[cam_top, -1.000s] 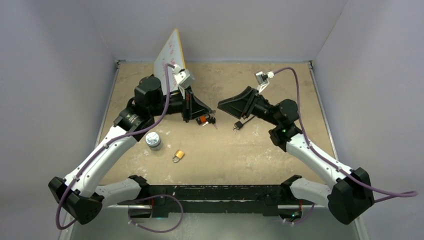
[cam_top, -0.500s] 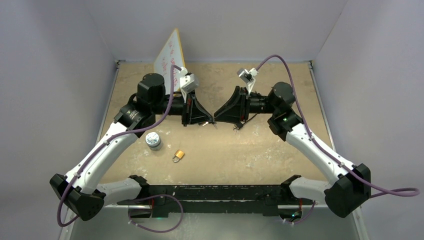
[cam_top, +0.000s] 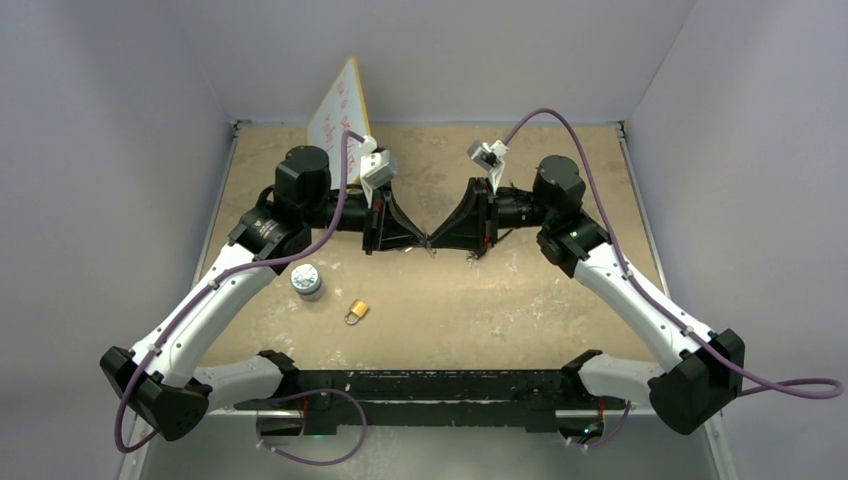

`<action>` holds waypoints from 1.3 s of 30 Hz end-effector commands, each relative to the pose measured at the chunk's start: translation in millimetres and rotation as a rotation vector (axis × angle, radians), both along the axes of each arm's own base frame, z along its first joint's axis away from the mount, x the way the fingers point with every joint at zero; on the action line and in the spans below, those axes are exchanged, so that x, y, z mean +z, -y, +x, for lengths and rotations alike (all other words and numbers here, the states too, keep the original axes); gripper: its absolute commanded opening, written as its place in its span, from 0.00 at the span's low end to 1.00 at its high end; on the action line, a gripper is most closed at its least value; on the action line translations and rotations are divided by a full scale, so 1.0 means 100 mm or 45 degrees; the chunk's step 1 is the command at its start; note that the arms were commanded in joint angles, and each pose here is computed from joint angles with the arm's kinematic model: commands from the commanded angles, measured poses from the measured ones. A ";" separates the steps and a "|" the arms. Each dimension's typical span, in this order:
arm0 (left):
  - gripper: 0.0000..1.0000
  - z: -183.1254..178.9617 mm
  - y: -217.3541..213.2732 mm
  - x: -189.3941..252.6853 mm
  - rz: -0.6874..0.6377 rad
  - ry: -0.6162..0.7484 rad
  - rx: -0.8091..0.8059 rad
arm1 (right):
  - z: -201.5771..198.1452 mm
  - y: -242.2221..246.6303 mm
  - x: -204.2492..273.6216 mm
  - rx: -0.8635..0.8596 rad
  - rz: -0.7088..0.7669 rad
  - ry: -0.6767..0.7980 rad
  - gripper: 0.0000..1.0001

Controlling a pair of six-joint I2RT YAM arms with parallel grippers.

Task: Unlock with the key
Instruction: Pick up the key from the center of the board.

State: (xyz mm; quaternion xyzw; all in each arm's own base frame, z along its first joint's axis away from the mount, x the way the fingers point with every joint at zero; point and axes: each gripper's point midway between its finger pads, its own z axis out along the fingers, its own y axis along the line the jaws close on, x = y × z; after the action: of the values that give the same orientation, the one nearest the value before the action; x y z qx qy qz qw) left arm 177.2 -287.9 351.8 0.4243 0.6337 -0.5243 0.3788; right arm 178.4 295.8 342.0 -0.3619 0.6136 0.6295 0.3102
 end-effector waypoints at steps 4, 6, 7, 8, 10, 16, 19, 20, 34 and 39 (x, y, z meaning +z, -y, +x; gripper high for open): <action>0.00 0.00 0.02 0.20 -0.060 0.098 -0.040 | -0.07 0.02 0.25 0.051 0.062 0.088 0.25; 0.00 0.00 0.03 0.21 -0.069 0.103 -0.038 | -0.07 0.01 0.24 0.059 0.058 0.078 0.23; 0.00 0.00 0.03 0.22 -0.077 0.099 -0.038 | -0.08 0.01 0.23 0.064 0.057 0.075 0.21; 0.00 -0.01 0.03 0.24 -0.090 0.100 -0.045 | -0.08 0.02 0.23 0.065 0.056 0.072 0.21; 0.00 -0.02 0.04 0.24 -0.099 0.100 -0.047 | -0.09 0.02 0.22 0.068 0.056 0.069 0.18; 0.00 -0.03 0.04 0.24 -0.108 0.095 -0.056 | -0.07 0.01 0.23 0.066 0.062 0.062 0.08; 0.00 -0.02 0.04 0.23 -0.107 0.096 -0.053 | -0.07 0.00 0.25 0.054 0.070 0.073 0.01; 0.00 -0.02 0.04 0.23 -0.106 0.096 -0.052 | -0.07 0.01 0.25 0.049 0.073 0.077 0.00; 0.24 0.14 0.03 0.22 -0.101 0.113 0.077 | 0.01 0.01 0.18 -0.067 0.126 0.061 0.00; 0.60 0.47 -0.14 0.22 -0.077 0.125 0.422 | 0.12 0.01 0.03 -0.183 0.115 -0.022 0.00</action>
State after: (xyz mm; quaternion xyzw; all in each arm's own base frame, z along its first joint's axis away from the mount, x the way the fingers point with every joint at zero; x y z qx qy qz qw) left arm 197.2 -290.9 358.5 0.3967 0.6363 -0.5082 0.4236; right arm 183.6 296.4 337.9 -0.3277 0.6116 0.6385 0.3330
